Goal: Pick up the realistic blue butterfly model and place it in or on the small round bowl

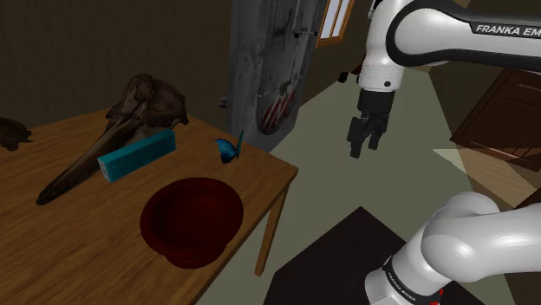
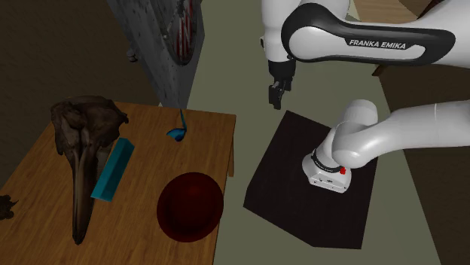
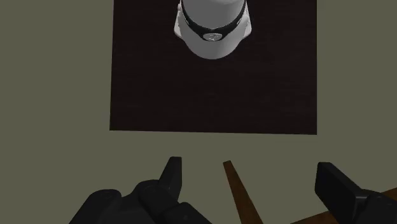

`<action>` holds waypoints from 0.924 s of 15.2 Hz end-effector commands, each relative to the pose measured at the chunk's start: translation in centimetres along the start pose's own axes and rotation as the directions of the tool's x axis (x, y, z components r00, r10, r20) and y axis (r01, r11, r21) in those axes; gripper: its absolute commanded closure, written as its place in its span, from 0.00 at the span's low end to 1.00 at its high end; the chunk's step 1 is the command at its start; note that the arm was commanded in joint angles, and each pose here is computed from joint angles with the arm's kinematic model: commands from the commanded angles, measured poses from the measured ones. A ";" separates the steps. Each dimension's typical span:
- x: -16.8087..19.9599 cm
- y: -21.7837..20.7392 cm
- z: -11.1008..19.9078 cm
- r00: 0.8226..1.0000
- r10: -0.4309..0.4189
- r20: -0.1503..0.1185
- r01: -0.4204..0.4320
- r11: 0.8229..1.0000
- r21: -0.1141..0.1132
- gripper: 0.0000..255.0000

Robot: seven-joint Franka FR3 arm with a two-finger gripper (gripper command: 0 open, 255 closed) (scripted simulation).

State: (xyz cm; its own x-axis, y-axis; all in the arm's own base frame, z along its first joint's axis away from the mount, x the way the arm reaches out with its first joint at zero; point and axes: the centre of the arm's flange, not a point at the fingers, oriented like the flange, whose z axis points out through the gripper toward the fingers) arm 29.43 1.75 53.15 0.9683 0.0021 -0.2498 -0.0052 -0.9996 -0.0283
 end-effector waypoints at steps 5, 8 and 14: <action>2.0 -4.4 0.7 0.991 0.123 -0.057 -0.122 0.992 0.007 0.00; 3.9 -7.5 1.2 0.972 0.213 -0.098 -0.213 0.977 0.017 0.00; 8.5 -13.1 1.8 0.905 0.387 -0.177 -0.385 0.922 0.047 0.00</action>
State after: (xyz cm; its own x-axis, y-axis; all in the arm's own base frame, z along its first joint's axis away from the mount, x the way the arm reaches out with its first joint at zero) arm 36.34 13.83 50.00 0.9305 -0.3571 -0.0812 -0.3563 -0.9340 0.0254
